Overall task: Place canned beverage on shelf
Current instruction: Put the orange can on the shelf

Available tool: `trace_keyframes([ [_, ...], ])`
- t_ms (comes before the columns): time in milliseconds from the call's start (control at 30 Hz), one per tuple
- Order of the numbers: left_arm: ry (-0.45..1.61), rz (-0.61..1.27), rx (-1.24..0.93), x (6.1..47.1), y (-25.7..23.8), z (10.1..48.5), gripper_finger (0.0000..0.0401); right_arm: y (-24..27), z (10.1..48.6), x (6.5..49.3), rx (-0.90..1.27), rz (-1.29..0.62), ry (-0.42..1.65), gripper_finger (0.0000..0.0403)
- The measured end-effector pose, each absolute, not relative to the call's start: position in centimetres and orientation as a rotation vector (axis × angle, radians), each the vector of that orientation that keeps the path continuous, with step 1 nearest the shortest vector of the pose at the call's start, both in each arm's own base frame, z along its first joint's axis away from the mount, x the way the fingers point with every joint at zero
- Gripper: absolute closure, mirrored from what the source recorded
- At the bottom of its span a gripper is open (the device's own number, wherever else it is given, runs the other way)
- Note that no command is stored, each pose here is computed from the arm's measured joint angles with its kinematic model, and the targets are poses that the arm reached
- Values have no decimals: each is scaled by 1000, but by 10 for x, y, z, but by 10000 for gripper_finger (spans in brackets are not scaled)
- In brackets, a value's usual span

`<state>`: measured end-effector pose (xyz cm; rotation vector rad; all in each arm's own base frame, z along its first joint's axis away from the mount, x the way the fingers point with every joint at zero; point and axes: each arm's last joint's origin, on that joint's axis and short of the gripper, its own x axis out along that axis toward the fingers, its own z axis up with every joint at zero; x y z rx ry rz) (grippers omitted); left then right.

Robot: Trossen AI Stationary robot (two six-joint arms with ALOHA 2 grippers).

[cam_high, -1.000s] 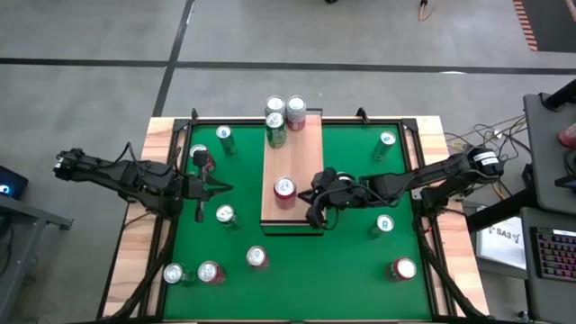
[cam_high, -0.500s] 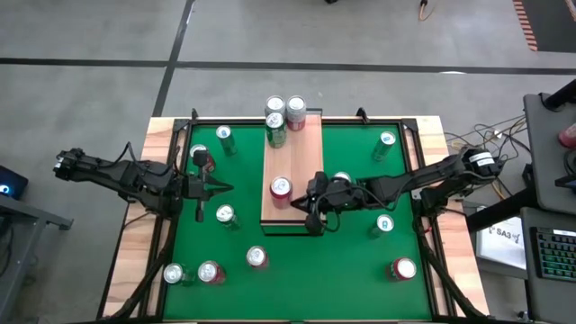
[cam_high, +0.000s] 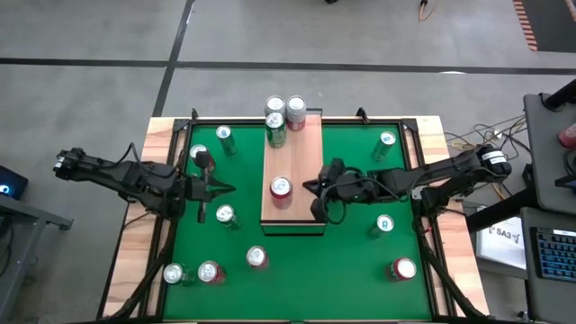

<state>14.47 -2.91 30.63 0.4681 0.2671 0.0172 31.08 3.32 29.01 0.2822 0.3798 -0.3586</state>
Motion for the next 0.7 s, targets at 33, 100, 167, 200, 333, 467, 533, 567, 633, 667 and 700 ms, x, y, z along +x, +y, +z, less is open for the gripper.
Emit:
trace_keyframes([
  [33,267,16,474,145,-29,306,401,31,292,312,267,-356,362,394],
  [100,267,15,482,145,-29,306,401,27,295,315,235,-357,326,394],
  [167,262,16,481,146,-29,307,401,21,297,318,214,-363,292,394],
  [200,261,16,481,146,-29,307,401,18,298,319,197,-369,291,394],
  [333,258,17,483,145,-29,307,401,3,301,321,174,-402,252,394],
  [467,259,15,495,146,-29,307,401,-10,306,324,176,-339,206,394],
  [533,259,14,501,146,-29,307,401,-14,307,327,186,-294,186,394],
  [567,259,14,502,146,-29,307,401,-15,306,328,185,-283,183,394],
  [633,259,14,502,146,-29,307,401,-15,304,330,170,-274,185,394],
  [667,259,14,502,146,-29,307,401,-15,304,330,161,-272,185,394],
  [700,259,14,502,146,-29,307,401,-15,305,330,151,-270,180,394],
])
